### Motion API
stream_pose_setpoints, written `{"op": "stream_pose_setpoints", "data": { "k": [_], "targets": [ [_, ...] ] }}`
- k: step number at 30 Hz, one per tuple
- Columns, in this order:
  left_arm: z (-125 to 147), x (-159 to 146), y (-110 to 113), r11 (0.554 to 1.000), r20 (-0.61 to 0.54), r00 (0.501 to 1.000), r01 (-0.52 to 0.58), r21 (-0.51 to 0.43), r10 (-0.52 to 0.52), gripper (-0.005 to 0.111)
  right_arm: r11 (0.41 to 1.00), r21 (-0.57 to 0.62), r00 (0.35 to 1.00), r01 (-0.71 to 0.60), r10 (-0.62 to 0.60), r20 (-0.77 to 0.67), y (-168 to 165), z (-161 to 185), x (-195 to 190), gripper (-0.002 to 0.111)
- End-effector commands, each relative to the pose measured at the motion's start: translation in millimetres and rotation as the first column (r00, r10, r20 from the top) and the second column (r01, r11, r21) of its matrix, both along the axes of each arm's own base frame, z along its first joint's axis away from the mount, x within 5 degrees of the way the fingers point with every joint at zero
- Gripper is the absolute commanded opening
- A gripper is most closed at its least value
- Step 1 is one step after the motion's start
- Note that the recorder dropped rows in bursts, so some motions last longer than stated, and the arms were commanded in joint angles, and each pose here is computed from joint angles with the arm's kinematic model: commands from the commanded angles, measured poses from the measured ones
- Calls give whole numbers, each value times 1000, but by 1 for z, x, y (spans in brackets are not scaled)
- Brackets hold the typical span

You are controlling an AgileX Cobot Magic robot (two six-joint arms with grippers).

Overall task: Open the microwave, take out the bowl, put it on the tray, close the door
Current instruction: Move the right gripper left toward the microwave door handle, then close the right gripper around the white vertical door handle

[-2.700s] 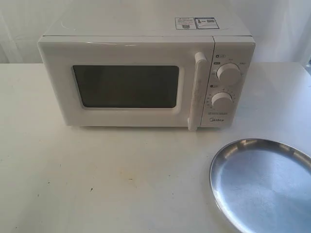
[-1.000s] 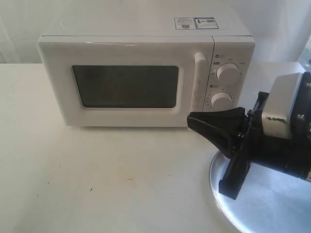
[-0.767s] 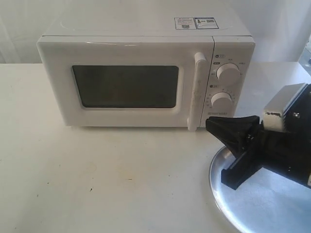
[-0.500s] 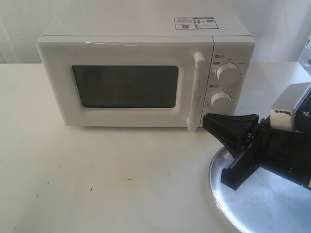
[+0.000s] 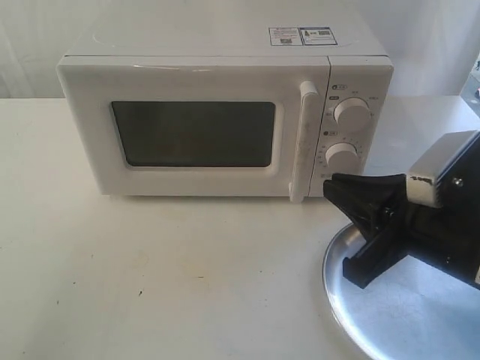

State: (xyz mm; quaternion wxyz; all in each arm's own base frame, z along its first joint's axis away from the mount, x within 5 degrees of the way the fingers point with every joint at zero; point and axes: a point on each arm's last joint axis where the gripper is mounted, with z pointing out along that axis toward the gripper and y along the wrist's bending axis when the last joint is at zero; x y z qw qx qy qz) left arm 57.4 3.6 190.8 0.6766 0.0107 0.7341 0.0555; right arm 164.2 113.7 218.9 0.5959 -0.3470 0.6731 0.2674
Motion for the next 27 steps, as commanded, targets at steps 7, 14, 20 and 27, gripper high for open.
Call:
{"op": "stream_pose_setpoints", "data": {
  "k": [7,14,20,27],
  "targets": [
    [1,0,0,1000,9,1000,1,-7,-1,0,997,15,995,77,-77,56,6,0,34,51],
    [1,0,0,1000,9,1000,1,-7,-1,0,996,-50,992,80,-74,99,23,-20,79,51],
    [1,0,0,1000,9,1000,1,-7,-1,0,993,-87,993,76,-68,92,34,-35,107,47],
    [1,0,0,1000,9,1000,1,-7,-1,0,1000,2,1000,-8,8,26,2,-32,115,42]
  ]
}}
